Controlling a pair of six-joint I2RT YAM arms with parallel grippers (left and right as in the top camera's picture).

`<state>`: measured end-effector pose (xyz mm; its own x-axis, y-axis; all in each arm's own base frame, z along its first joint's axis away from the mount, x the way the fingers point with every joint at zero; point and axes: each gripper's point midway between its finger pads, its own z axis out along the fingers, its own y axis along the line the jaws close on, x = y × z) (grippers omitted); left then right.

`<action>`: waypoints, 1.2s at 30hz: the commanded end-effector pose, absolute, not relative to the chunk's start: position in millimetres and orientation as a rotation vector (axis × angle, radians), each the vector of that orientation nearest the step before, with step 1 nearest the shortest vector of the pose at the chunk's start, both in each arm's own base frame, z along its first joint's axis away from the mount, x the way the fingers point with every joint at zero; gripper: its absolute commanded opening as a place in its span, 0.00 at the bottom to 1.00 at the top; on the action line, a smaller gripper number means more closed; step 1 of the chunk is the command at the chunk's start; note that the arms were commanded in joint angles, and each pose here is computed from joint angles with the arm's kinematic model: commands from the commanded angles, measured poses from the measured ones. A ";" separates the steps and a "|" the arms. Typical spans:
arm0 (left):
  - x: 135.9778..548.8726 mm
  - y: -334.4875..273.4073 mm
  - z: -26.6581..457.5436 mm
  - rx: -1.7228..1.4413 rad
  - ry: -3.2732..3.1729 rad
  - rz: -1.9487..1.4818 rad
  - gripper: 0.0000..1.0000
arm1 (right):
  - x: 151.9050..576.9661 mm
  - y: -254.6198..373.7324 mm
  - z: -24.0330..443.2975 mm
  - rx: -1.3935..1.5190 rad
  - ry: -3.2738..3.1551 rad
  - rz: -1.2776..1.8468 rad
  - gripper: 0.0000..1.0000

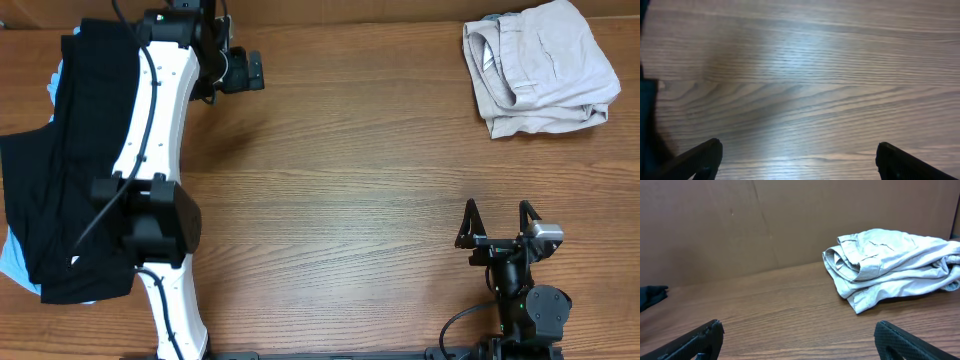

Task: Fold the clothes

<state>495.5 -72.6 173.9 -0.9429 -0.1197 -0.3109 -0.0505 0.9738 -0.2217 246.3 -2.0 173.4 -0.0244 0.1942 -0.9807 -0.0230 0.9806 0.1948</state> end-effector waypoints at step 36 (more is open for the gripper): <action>292.9 -11.8 202.9 -0.146 1.915 -0.274 1.00 | 246.2 0.1 172.4 0.130 1.581 0.185 1.00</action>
<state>304.6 -14.6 211.8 -0.3884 -0.2313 -0.8920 0.0424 0.9625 -0.2681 246.3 -1.8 173.4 -0.0247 0.1968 -0.9801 -0.0240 0.9800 0.1974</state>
